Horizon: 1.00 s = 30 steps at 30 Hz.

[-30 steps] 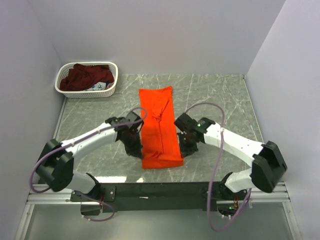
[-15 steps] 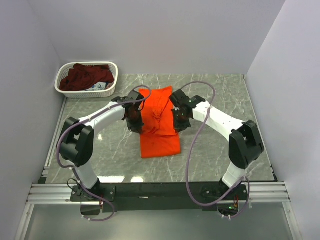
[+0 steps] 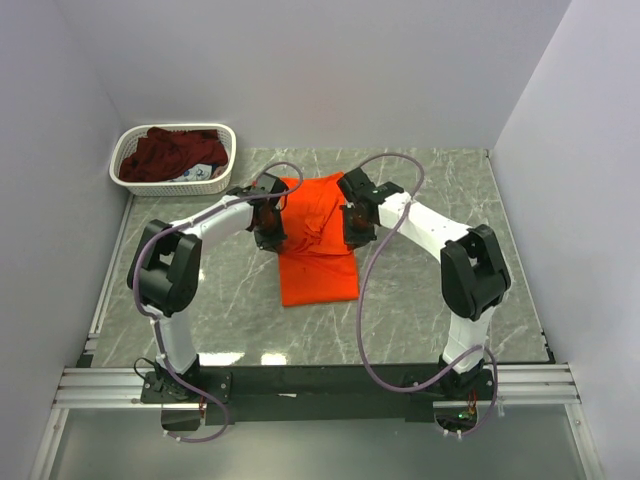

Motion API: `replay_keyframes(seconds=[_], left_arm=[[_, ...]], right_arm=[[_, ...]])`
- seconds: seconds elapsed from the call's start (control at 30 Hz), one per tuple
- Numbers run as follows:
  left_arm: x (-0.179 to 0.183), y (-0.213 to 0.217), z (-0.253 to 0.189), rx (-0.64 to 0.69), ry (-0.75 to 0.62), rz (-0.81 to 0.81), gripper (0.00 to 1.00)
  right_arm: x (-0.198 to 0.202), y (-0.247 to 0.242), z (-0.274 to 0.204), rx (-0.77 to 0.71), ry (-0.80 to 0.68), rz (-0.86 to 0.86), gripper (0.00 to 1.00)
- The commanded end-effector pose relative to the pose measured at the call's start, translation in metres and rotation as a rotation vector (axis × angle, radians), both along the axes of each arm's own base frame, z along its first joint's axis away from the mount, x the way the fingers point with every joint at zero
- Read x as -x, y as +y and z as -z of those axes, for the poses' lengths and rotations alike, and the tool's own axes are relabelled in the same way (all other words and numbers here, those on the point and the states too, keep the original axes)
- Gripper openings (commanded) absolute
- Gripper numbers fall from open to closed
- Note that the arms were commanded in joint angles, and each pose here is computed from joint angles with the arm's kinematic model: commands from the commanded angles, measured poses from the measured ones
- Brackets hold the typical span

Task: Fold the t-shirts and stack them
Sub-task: Fold the tshirt

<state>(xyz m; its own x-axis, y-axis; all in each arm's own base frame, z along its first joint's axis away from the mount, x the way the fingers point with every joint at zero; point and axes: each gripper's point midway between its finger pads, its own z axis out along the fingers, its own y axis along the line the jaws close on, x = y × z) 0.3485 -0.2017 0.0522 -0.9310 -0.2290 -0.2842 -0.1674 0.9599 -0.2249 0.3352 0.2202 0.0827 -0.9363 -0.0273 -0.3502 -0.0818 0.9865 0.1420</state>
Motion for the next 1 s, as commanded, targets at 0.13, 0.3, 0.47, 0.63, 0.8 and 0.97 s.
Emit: replay_keyframes(seconds=[0.13, 0.3, 0.47, 0.63, 0.8, 0.97], left_arm=[[-0.041, -0.001, -0.019, -0.017, -0.148, 0.007, 0.01], [-0.05, -0.003, -0.014, -0.018, -0.174, 0.01, 0.01], [-0.051, 0.002, 0.001, -0.046, -0.162, -0.011, 0.02], [-0.054, 0.006, 0.014, -0.065, -0.165, -0.035, 0.15], [-0.059, 0.006, 0.008, -0.06, -0.2, -0.051, 0.27], [-0.06, 0.011, -0.02, -0.057, -0.251, -0.092, 0.43]], right_arm=[[-0.033, 0.002, -0.009, -0.011, -0.087, 0.013, 0.0], [-0.035, 0.0, 0.005, -0.004, -0.074, 0.027, 0.0], [-0.042, 0.002, 0.02, -0.002, -0.083, 0.04, 0.0], [-0.049, 0.003, 0.033, 0.002, -0.092, 0.05, 0.0], [-0.053, 0.002, 0.037, 0.009, -0.111, 0.063, 0.03], [-0.057, 0.008, 0.013, -0.028, -0.15, 0.035, 0.23]])
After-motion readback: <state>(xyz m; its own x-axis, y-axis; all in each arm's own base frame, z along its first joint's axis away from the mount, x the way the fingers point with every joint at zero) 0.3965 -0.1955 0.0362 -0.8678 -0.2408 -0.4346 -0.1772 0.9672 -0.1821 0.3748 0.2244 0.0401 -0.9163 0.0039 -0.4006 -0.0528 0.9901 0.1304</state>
